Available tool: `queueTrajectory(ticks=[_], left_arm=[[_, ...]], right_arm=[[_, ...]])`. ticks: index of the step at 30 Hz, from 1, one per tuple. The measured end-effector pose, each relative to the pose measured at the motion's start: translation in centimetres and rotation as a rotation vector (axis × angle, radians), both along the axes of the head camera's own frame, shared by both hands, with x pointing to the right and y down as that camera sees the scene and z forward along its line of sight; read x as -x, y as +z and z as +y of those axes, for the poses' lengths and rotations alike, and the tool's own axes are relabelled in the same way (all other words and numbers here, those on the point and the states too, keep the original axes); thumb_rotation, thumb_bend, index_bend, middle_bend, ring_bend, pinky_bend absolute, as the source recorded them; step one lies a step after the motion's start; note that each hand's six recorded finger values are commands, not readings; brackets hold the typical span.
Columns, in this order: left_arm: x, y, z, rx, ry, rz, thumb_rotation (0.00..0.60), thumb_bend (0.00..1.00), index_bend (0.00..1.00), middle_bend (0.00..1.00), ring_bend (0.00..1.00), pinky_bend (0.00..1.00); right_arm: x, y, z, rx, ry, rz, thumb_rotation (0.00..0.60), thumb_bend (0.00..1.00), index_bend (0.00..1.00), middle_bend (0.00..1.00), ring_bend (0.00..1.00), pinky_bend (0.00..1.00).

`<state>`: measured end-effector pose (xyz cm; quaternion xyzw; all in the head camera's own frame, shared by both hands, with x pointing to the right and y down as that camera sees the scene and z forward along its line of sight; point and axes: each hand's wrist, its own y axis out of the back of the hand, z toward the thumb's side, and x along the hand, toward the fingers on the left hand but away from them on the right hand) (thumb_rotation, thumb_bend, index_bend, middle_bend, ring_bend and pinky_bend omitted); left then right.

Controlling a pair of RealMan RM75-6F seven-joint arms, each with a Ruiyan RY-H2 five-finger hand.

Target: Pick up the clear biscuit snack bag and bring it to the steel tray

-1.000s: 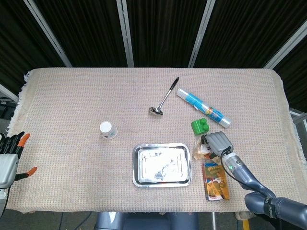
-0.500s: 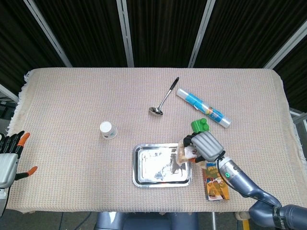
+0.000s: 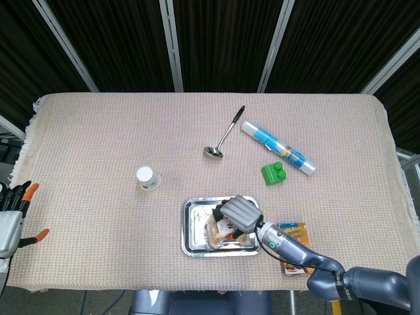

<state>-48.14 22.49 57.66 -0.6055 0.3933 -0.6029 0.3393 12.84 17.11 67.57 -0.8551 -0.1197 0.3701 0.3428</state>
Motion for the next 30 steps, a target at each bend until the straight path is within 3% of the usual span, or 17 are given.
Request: queueTrajectory(ticks=[4,6,12,14,16,19,24,30], left_arm=[[0.2,0.1,0.1,0.005,-0.006,-0.008,0.600,0.05,0.01,0.00,0.00,0.00],[0.2,0.1,0.1,0.004,-0.006,-0.007,0.600,0.05,0.01,0.00,0.00,0.00],[0.1,0.1,0.0,0.002,-0.006,-0.001,0.600,0.05,0.01,0.00,0.00,0.00],[0.0,0.1,-0.1,-0.003,-0.003,0.004,0.600,0.05,0.01,0.00,0.00,0.00],[0.0,0.0,-0.1,-0.009,-0.004,0.005,0.600,0.05,0.01,0.00,0.00,0.00],[-0.2,0.0,-0.2,-0.018,-0.004,0.010,0.600,0.05,0.02,0.00,0.00,0.00],[-0.6,-0.4,-0.3,-0.050,0.001,0.024,0.600,0.05,0.04,0.00,0.00,0.00],[-0.8,-0.9,-0.3,-0.080,0.008,0.028,0.600,0.05,0.04,0.00,0.00,0.00]], right_arm=[[-0.2,1.3,-0.3,-0.021,-0.014,0.051,0.600,0.25,0.06,0.06,0.01,0.17],[-0.4,1.4,-0.5,-0.029,-0.013,0.072,0.600,0.25,0.00,0.00,0.00,0.11],[-2.5,-0.4,-1.8,-0.100,0.031,0.093,0.600,0.25,0.03,0.02,0.00,0.12],[-3.9,-1.3,-2.4,-0.135,0.067,0.101,0.600,0.25,0.12,0.07,0.01,0.16],[-6.2,-2.5,-3.2,-0.186,0.124,0.116,0.600,0.25,0.23,0.16,0.09,0.22],[-10.2,-4.2,-3.8,-0.260,0.226,0.146,0.600,0.25,0.25,0.24,0.17,0.26],[-17.4,-6.7,-2.5,-0.353,0.392,0.211,0.600,0.25,0.23,0.21,0.13,0.26],[-22.5,-8.9,-0.1,-0.434,0.491,0.282,0.600,0.25,0.20,0.18,0.09,0.26]])
